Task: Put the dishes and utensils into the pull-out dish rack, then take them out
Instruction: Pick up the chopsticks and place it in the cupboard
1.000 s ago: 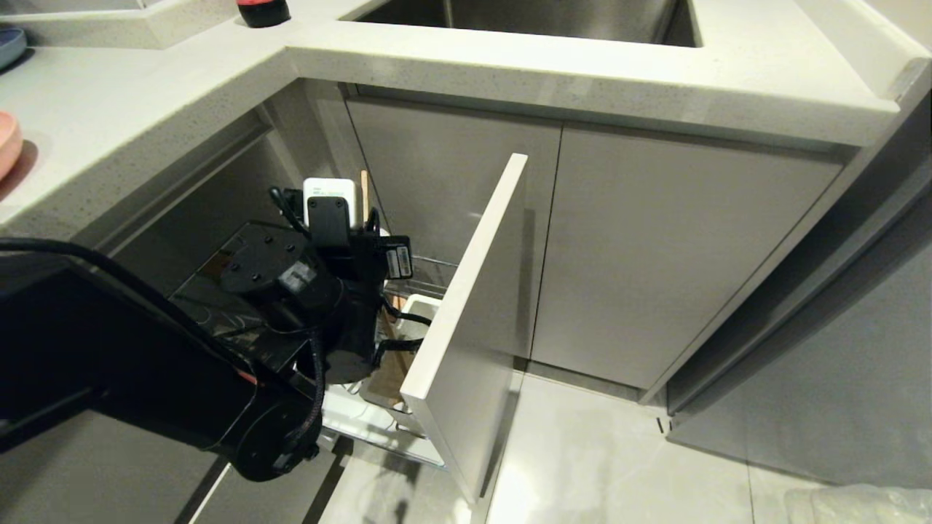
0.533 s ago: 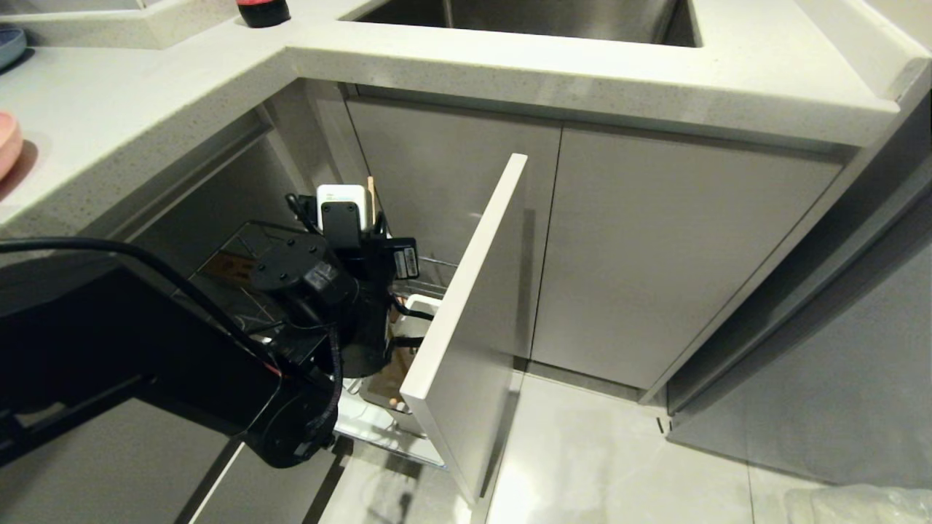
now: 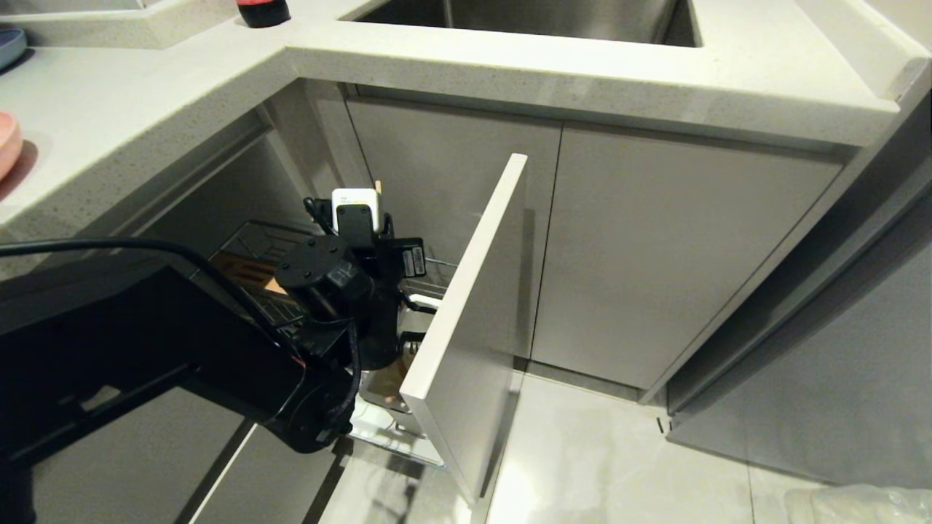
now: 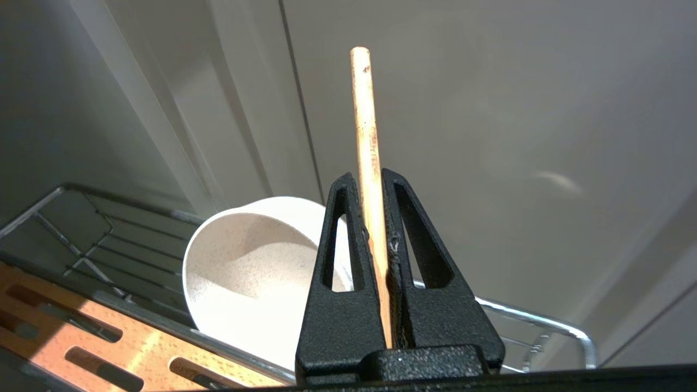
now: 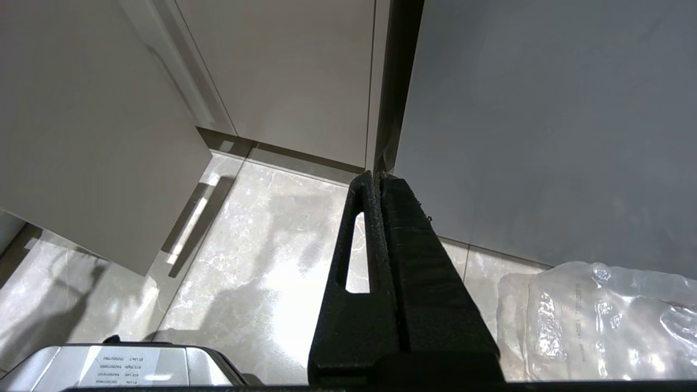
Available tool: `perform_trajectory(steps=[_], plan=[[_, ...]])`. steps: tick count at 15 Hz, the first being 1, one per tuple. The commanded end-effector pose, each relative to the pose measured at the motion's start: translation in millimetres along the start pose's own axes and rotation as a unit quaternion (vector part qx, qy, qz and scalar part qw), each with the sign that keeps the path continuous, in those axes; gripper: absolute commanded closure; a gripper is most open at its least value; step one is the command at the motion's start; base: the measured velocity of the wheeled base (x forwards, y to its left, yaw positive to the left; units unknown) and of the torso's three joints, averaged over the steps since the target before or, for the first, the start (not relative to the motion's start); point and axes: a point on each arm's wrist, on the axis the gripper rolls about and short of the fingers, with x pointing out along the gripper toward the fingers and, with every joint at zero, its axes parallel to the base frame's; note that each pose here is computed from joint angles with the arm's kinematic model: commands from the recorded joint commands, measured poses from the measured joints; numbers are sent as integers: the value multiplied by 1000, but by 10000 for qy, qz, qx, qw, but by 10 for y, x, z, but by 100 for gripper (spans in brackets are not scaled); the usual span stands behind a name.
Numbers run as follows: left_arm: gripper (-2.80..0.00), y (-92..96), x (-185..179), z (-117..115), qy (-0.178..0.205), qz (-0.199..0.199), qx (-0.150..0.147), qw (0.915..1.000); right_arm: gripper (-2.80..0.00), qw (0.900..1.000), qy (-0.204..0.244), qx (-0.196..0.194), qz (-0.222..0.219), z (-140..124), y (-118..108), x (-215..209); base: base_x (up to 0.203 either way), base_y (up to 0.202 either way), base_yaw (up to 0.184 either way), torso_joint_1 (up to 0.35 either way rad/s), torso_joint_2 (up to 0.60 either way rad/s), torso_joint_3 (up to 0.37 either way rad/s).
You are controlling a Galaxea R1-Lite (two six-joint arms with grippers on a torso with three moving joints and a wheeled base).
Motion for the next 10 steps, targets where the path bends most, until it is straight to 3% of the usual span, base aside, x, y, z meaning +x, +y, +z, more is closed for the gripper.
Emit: perform_trajectory(steps=[1, 10], plan=[[0, -25, 32, -80, 37, 33, 32, 10000, 0, 10000, 0, -3, 4, 0, 0, 0, 0, 0, 0, 0, 0, 0], [0, -57, 72, -217, 158, 120, 19, 9998, 0, 10000, -3, -3, 4, -1, 0, 0, 0, 0, 0, 0, 0, 0]])
